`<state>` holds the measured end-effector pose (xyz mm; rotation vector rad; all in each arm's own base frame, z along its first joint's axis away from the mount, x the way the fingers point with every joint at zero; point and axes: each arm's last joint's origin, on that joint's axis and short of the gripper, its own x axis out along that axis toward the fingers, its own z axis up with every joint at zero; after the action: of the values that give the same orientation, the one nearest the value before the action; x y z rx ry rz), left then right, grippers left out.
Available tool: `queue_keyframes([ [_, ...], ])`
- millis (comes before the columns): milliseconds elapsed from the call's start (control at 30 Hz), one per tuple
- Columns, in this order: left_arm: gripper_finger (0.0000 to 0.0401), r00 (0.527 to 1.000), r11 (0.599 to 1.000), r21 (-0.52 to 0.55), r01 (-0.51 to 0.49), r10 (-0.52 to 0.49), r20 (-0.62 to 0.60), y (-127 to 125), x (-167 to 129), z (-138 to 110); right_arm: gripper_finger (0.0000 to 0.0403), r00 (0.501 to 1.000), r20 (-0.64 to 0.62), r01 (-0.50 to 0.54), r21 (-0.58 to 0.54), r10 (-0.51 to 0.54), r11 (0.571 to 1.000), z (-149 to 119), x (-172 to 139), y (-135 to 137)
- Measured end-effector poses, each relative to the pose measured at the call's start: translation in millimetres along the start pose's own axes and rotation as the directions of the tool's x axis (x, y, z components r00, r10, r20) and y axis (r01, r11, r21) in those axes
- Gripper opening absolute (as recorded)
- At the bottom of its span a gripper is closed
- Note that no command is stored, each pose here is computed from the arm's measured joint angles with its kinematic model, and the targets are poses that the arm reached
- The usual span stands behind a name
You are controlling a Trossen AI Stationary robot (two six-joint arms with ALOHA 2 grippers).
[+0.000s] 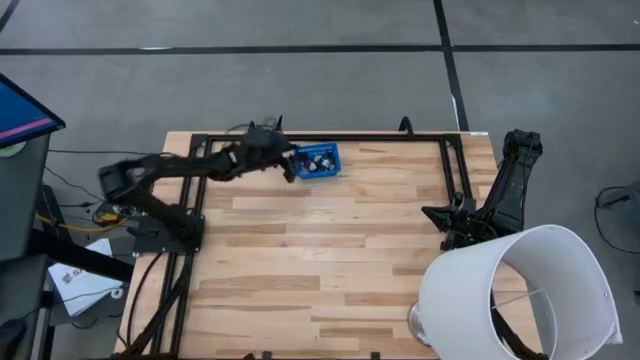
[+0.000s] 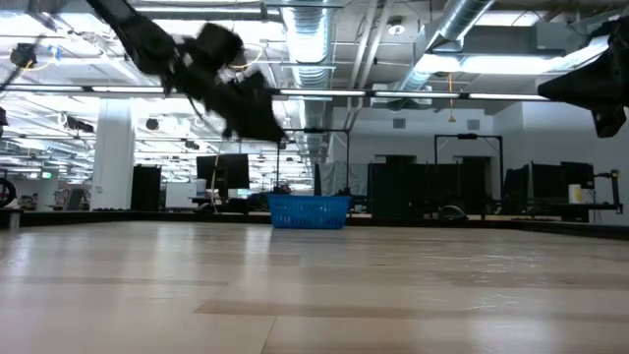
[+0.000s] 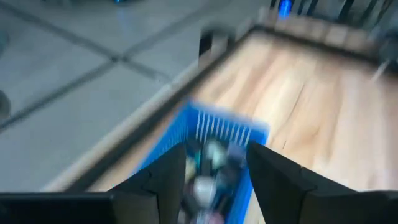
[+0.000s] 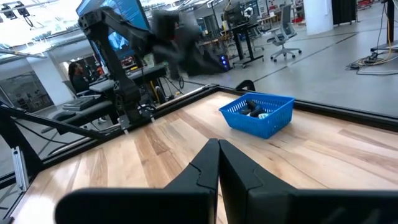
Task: Pick & Place Nail Polish
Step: Return to Home Position
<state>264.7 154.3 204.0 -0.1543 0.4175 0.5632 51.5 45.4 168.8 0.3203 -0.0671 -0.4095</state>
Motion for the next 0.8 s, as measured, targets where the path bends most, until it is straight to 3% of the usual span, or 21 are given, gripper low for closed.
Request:
queue_keyframes([
  [133,0.0137,0.987,1.000,-0.002,-0.005,0.005,0.161,0.4,-49.1,36.5,0.0000,1.000,-0.001,0.000,-0.005,0.000,1.000,0.0,0.0,-0.2],
  [300,0.0039,0.958,0.998,0.025,-0.054,0.045,0.284,3.4,-118.8,54.1,0.0000,1.000,-0.002,0.001,-0.006,-0.001,1.000,0.0,0.0,-0.2],
  [367,0.0011,0.946,0.997,0.014,-0.080,0.072,0.317,5.4,-142.0,46.5,0.0000,1.000,-0.001,0.001,-0.006,-0.001,1.000,0.0,0.0,-0.2],
  [533,0.0002,0.911,0.992,-0.080,-0.099,0.123,0.393,10.3,-182.5,8.0,0.0000,1.000,-0.002,0.001,-0.006,-0.001,1.000,0.0,0.0,-0.3],
  [800,0.0000,0.885,0.977,-0.210,0.027,0.074,0.459,8.7,-195.9,-52.0,0.0000,1.000,-0.002,0.000,-0.006,0.000,1.000,0.0,0.0,-0.3],
])
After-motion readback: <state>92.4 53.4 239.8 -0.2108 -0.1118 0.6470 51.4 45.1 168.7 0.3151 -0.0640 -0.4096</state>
